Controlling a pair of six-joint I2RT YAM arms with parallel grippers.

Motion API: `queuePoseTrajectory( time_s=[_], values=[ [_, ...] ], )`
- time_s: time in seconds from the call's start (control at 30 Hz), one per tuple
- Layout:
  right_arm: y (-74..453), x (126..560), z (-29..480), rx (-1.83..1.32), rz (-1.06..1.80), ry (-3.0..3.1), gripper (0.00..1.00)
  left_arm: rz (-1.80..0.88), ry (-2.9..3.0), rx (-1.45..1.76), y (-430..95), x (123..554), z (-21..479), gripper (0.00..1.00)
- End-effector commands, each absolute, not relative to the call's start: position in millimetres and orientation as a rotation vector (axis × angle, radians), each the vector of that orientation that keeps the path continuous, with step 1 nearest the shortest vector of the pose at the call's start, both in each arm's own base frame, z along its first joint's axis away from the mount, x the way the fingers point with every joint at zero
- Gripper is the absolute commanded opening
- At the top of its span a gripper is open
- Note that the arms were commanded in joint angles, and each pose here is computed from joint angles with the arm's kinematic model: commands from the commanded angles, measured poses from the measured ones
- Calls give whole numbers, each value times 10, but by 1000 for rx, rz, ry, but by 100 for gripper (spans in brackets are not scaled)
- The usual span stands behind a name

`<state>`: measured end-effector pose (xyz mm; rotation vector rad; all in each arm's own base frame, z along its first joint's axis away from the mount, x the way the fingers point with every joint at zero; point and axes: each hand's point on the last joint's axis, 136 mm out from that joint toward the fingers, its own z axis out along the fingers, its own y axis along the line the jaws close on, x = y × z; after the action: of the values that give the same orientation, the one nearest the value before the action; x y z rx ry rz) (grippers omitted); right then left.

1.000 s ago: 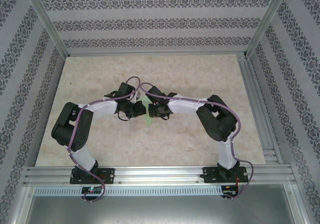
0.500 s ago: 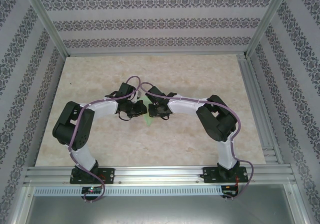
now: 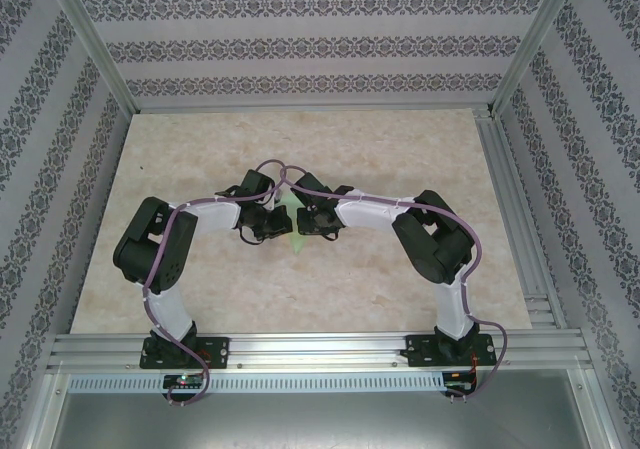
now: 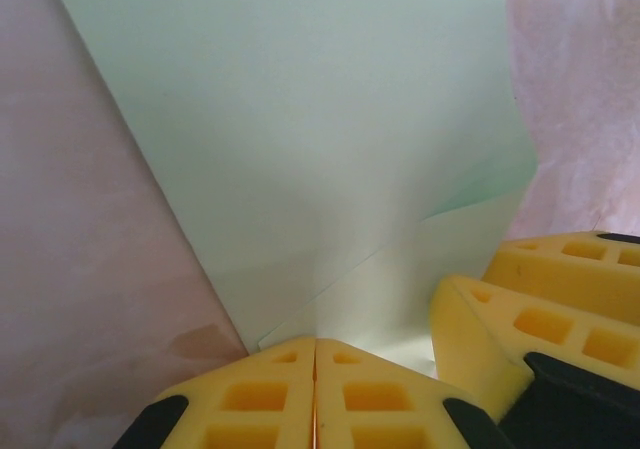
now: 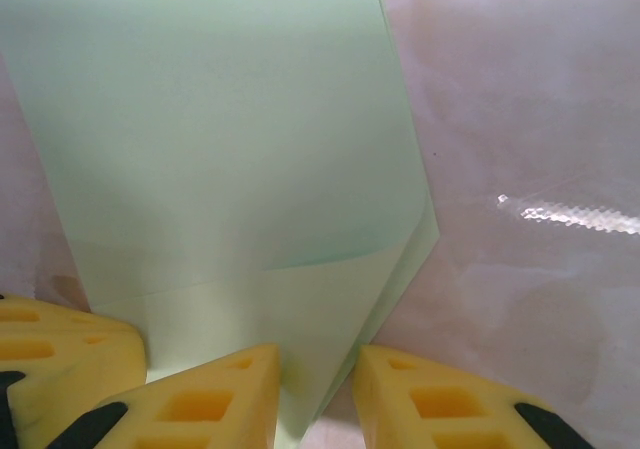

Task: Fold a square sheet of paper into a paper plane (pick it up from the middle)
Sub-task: Third fold the triangle at the center of the table.

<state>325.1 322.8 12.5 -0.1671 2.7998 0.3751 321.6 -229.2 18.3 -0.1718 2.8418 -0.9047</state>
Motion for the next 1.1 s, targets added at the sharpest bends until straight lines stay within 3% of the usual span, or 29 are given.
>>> queuePoseTrajectory(
  time_s=[0.0,0.2,0.3,0.4,0.53,0.63,0.9,1.07],
  values=[
    [2973,2992,-304,-148,224,2935,28,-804,2876,-145,-2236,3206,57,9],
    [3078,3086,-76,-146,372,2876,30,-747,2897,-148,-2165,3178,8,8],
    [3226,3218,287,-133,611,2765,34,-729,2908,-153,-2139,3155,-23,8],
    [3294,3302,638,-74,872,2638,44,-719,2915,-159,-2125,3133,-54,8],
    [3326,3218,897,-95,1033,2537,46,-730,2916,-159,-2134,3131,-60,8],
    [3379,3068,894,-122,1087,2548,42,-742,2917,-155,-2149,3131,-65,8],
    [3605,2784,617,-216,1120,2647,15,-755,2918,-150,-2171,3134,-74,8],
    [3647,2685,452,-242,1138,2693,10,-754,2921,-153,-2171,3134,-81,8]
  ],
)
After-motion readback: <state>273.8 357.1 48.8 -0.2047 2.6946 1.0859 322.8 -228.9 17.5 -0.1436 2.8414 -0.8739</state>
